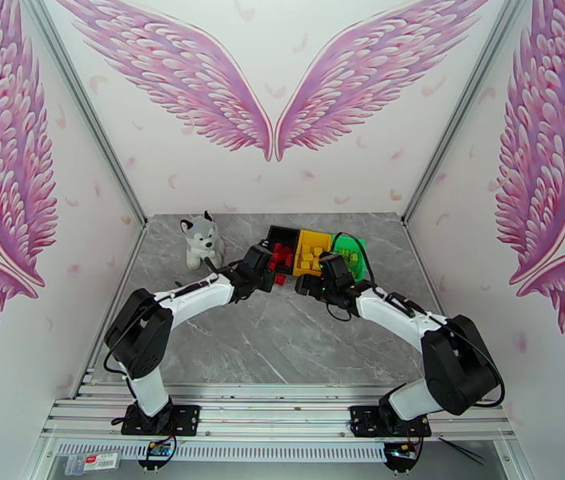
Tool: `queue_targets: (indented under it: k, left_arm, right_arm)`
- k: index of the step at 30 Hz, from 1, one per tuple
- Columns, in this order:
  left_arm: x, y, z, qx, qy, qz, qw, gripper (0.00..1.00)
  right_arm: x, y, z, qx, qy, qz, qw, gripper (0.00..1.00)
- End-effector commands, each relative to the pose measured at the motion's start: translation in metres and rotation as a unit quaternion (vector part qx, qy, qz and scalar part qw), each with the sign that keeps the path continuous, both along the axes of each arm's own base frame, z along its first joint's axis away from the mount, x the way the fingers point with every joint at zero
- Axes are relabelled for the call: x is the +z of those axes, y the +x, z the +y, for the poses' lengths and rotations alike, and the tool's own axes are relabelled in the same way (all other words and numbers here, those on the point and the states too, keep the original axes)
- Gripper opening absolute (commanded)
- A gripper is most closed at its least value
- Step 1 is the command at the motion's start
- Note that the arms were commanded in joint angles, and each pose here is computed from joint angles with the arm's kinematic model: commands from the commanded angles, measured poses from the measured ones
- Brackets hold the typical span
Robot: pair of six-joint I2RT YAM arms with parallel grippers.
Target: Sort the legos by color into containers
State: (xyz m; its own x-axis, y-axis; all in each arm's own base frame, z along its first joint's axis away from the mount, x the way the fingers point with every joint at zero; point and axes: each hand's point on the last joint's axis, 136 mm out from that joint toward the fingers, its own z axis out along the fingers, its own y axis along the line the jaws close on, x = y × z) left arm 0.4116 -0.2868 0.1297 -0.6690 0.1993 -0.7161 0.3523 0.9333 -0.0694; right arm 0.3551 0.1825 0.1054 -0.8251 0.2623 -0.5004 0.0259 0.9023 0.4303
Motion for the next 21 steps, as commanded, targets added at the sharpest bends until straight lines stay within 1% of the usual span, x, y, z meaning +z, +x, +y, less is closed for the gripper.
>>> queue_targets:
  k: [1, 6, 8, 11, 13, 15, 17, 21]
  left_arm:
    - [0.014, 0.029, -0.006, 0.001, -0.008, -0.009, 1.0, 0.28]
    - [0.014, 0.067, -0.02, 0.0, -0.021, -0.012, 1.0, 0.31]
    - [0.012, 0.08, -0.027, -0.002, -0.028, -0.011, 1.0, 0.35]
    - [0.012, 0.093, -0.041, -0.015, -0.039, -0.016, 0.999, 0.47]
    - [0.015, 0.098, -0.047, -0.015, -0.046, -0.022, 0.999, 0.66]
    - [0.021, 0.099, -0.05, -0.014, -0.051, -0.031, 0.998, 0.77]
    - [0.03, 0.095, -0.049, -0.01, -0.048, -0.048, 0.998, 0.83]
    - [0.053, 0.078, -0.044, -0.01, -0.045, -0.091, 0.995, 0.91]
  right_arm:
    - [0.011, -0.001, -0.001, -0.004, 0.018, -0.015, 1.0, 0.83]
    - [0.015, -0.001, -0.002, -0.005, 0.019, -0.019, 1.0, 0.83]
    - [0.015, -0.001, -0.003, -0.006, 0.016, -0.019, 1.0, 0.83]
    - [0.016, 0.0, -0.005, -0.008, 0.015, -0.021, 1.0, 0.83]
    - [0.015, 0.0, -0.006, -0.009, 0.015, -0.02, 1.0, 0.83]
    - [0.016, 0.0, -0.007, -0.01, 0.016, -0.02, 1.0, 0.83]
    - [0.017, 0.0, -0.008, -0.011, 0.016, -0.022, 1.0, 0.83]
    - [0.02, -0.001, -0.01, -0.013, 0.015, -0.027, 0.999, 0.84]
